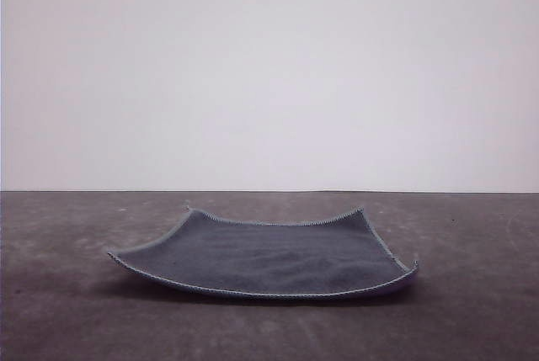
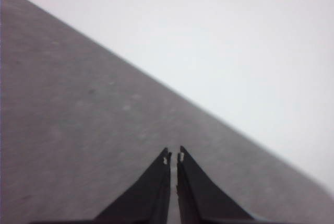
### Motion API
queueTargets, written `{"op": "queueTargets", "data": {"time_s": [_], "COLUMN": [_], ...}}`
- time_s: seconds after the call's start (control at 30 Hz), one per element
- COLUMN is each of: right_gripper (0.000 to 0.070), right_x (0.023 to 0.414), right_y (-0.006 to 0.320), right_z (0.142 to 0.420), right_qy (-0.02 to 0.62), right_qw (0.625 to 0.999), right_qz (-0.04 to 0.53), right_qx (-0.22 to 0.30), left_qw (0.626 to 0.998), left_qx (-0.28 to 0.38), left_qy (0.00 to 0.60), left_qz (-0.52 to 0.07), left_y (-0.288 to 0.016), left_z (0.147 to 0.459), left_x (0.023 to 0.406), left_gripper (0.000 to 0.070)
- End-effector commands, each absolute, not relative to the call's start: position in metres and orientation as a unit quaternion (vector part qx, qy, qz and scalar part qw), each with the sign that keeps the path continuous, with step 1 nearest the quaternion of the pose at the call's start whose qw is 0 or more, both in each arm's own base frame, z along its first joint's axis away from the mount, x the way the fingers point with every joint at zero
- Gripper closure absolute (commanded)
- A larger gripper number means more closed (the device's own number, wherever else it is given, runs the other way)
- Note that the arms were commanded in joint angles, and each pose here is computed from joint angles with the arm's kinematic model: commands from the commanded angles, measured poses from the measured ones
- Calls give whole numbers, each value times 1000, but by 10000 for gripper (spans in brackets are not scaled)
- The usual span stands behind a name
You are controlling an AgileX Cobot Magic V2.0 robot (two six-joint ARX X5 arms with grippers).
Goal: Fold clothes
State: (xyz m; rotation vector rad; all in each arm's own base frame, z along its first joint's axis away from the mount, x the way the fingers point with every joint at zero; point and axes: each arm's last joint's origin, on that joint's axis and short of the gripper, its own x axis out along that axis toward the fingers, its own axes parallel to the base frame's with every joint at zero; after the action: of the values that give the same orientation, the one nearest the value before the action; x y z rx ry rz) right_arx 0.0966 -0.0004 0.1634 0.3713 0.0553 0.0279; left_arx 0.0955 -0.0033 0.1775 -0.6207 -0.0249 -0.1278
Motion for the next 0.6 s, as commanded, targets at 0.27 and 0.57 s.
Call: {"op": "queueTargets", "data": {"time_s": [0.27, 0.57], "right_gripper": [696, 696], "right_x": [80, 87], "right_y": [1, 4], "right_z": [216, 253], "right_qy": [59, 197], "right_qw": [974, 956], "right_qz": [22, 52], "right_qx": [216, 211], "left_qw": [946, 962], "left_qx": [-320, -207], "left_qy": [35, 175], "left_qz": [-46, -24], "left_y": [-3, -3], "left_z": [218, 268], "left_x": [84, 82], "left_gripper": [688, 688]}}
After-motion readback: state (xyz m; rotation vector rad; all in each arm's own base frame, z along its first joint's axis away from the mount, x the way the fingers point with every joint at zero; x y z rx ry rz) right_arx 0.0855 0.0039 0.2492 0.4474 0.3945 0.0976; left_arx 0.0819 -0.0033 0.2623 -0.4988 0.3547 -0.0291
